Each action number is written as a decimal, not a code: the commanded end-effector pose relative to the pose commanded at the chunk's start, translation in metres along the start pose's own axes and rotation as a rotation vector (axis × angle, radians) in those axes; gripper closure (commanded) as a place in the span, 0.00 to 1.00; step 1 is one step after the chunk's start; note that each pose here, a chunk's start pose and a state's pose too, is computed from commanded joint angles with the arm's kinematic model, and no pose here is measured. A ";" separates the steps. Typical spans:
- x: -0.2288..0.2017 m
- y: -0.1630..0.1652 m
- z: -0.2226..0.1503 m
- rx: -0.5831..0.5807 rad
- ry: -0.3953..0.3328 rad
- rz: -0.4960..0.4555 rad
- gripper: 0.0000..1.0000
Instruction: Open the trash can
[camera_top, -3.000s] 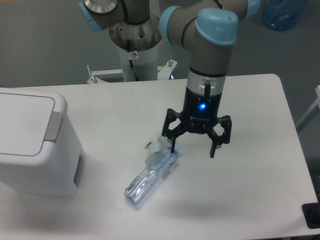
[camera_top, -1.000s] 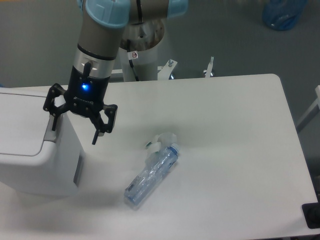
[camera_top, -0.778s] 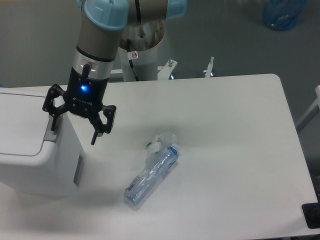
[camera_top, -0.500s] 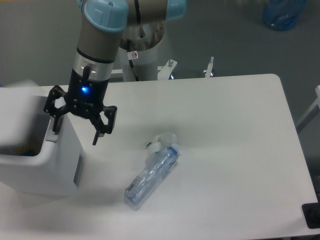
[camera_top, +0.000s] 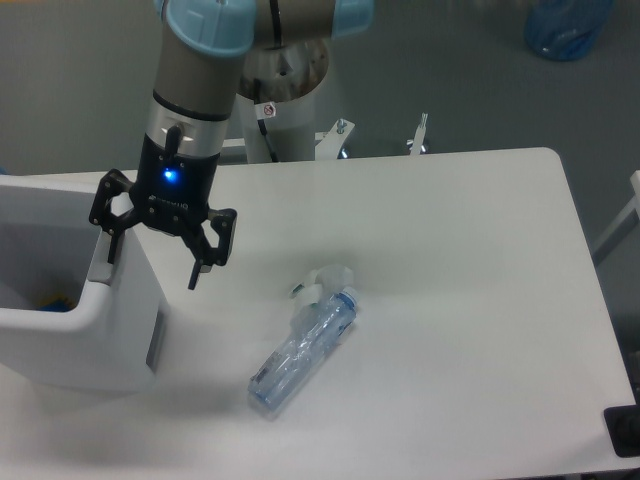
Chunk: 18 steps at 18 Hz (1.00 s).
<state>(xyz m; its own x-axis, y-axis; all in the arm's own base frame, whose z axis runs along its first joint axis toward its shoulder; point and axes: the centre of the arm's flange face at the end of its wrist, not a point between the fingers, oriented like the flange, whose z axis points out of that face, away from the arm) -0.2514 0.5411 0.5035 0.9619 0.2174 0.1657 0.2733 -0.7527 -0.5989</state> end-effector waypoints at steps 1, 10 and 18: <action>-0.016 0.001 -0.001 0.001 -0.015 -0.008 0.00; -0.187 0.068 0.012 -0.183 -0.222 0.094 0.00; -0.252 0.118 0.026 -0.423 -0.233 0.481 0.00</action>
<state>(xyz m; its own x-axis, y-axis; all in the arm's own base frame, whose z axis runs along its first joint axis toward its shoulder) -0.4616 0.4133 0.3703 0.9635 -0.1100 -0.2439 -0.1605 -0.9670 -0.1978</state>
